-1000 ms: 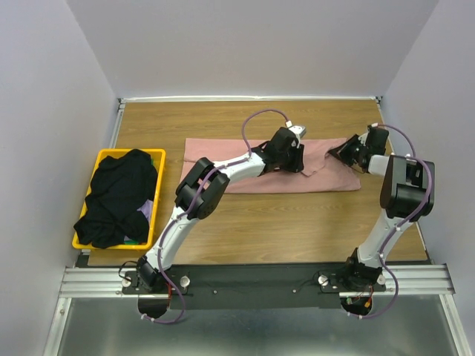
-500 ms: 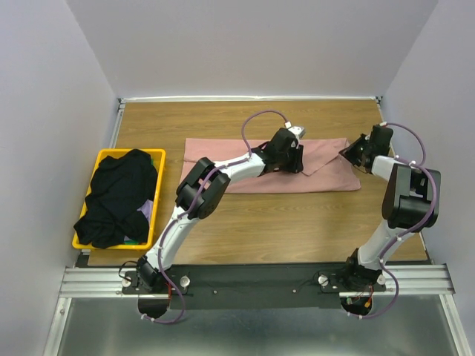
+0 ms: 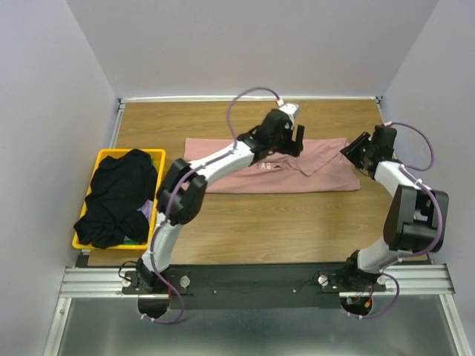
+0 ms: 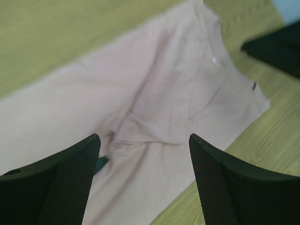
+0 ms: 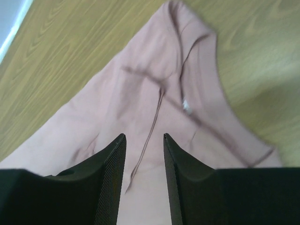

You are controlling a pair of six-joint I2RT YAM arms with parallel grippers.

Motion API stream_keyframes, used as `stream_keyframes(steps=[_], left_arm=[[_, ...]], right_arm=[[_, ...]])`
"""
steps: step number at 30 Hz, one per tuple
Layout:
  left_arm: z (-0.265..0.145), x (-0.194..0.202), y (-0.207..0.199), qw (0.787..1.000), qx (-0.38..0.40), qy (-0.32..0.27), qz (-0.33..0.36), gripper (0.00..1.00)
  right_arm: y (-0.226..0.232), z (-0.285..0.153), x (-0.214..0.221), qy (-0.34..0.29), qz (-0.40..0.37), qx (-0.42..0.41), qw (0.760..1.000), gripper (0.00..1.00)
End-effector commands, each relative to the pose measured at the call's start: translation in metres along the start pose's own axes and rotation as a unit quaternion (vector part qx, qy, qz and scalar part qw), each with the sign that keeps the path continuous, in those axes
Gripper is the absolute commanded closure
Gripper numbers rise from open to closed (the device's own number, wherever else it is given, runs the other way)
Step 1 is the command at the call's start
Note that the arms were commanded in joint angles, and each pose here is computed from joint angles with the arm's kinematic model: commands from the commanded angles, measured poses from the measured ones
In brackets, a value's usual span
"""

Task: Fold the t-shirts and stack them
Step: Fold the tshirt

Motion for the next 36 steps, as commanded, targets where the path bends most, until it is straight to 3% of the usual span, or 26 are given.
stream_keyframes(steps=[1,7,16,20,24,31,36], left_arm=[[-0.058,-0.034,0.074,0.990,-0.138,-0.024,0.013,0.16],[-0.075,0.056,0.177,0.965,-0.225,0.137,-0.007,0.18],[-0.085,0.132,0.204,0.939,-0.243,0.241,-0.023,0.20],[-0.101,0.163,0.193,0.932,-0.229,0.279,-0.039,0.21],[-0.124,0.181,0.169,0.937,-0.183,0.288,-0.072,0.22],[-0.159,0.195,0.111,0.949,-0.108,0.269,-0.122,0.23],[-0.168,0.202,0.053,0.952,-0.039,0.258,-0.158,0.21]], right_arm=[[-0.013,-0.018,0.042,0.054,0.042,0.016,0.998,0.55],[-0.028,-0.024,0.073,0.094,0.086,0.014,0.992,0.53],[-0.049,0.011,0.077,0.107,0.075,0.066,0.989,0.53],[-0.047,0.040,0.058,0.091,0.060,0.079,0.991,0.53],[-0.044,0.077,0.049,0.103,0.040,0.076,0.991,0.53],[0.013,0.152,0.013,0.138,0.023,-0.039,0.989,0.53],[0.033,0.207,0.016,0.179,0.020,-0.102,0.978,0.53]])
Point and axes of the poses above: each gripper's point midway between its finger pads, its own z axis out along the fingers, its own y axis along the line the jaws close on, x = y × z, the point moved 6 cm from there along -z, back along the fingers, and after that the axes turned 12 degrees about z, right-handed, at the moved point
